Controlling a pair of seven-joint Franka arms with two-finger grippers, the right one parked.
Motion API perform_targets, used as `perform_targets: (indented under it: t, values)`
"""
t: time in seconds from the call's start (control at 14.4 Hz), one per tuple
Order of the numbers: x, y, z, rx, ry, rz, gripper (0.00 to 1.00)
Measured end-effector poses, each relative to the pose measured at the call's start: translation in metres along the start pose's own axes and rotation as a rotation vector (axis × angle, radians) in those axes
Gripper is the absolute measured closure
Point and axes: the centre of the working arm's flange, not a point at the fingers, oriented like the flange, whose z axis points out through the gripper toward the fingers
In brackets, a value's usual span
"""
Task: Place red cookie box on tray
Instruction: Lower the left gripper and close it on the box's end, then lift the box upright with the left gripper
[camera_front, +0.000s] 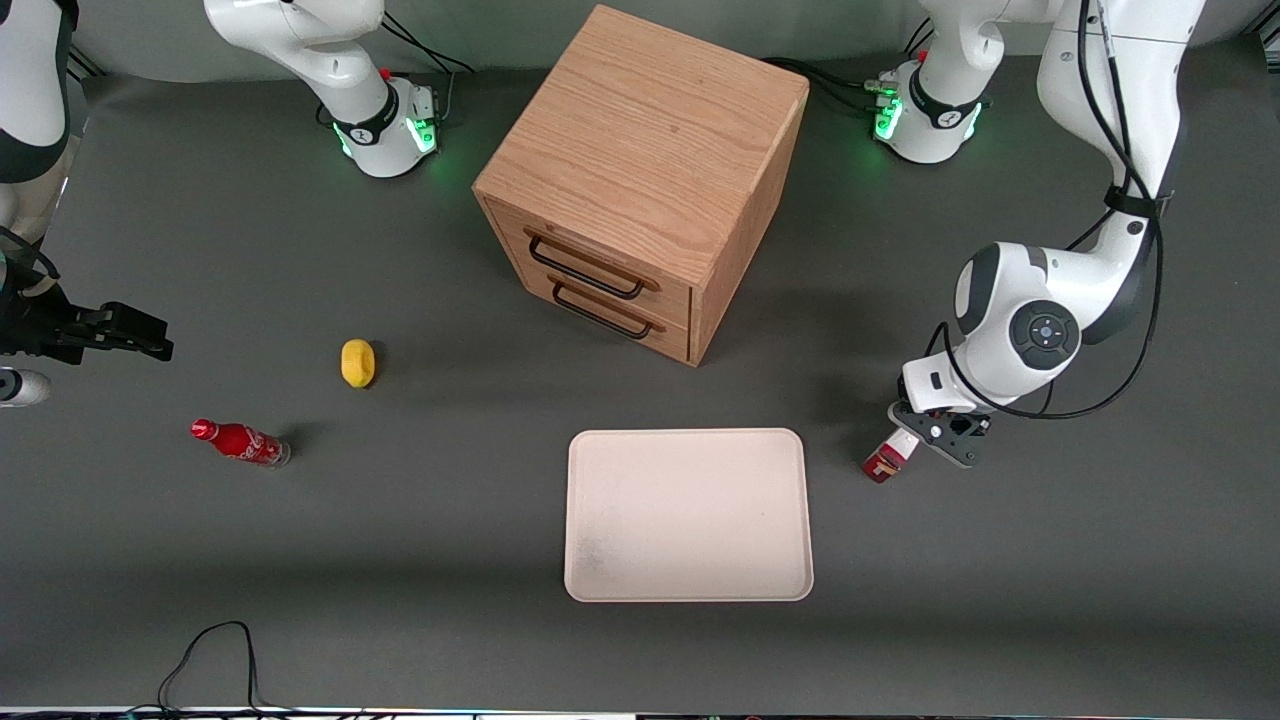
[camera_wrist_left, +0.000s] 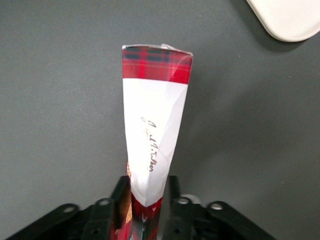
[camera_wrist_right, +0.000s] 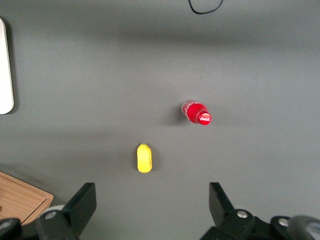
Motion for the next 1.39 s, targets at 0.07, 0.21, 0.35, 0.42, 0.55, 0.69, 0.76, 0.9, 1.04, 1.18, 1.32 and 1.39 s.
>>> perform_targets:
  t: [0.07,0.21,0.35,0.42,0.55,0.69,0.76,0.9,1.04,1.18,1.32,1.39]
  values:
    - [0.000,0.000,0.000,0.001,0.000,0.000,0.81]
    - [0.000,-0.001,0.000,0.001,0.000,-0.001,0.97]
    - [0.000,-0.001,-0.001,0.000,-0.002,-0.001,0.97]
    - [0.000,-0.001,-0.002,0.000,-0.004,-0.001,0.97]
    - [0.004,-0.004,-0.019,-0.004,-0.015,-0.002,0.97]
    - [0.008,-0.009,-0.061,-0.010,-0.032,-0.008,0.97]
    - [0.009,-0.011,-0.091,-0.011,-0.040,-0.012,0.97]
    - [0.007,-0.015,-0.155,-0.010,-0.046,-0.021,0.97]
    - [0.000,-0.014,-0.216,-0.009,-0.048,-0.027,0.97]
    - [-0.011,-0.011,-0.270,-0.010,-0.056,-0.031,0.97]
    - [-0.022,-0.006,-0.316,-0.017,-0.073,-0.034,0.97]
    - [-0.027,-0.003,-0.335,-0.018,-0.077,-0.036,0.97]
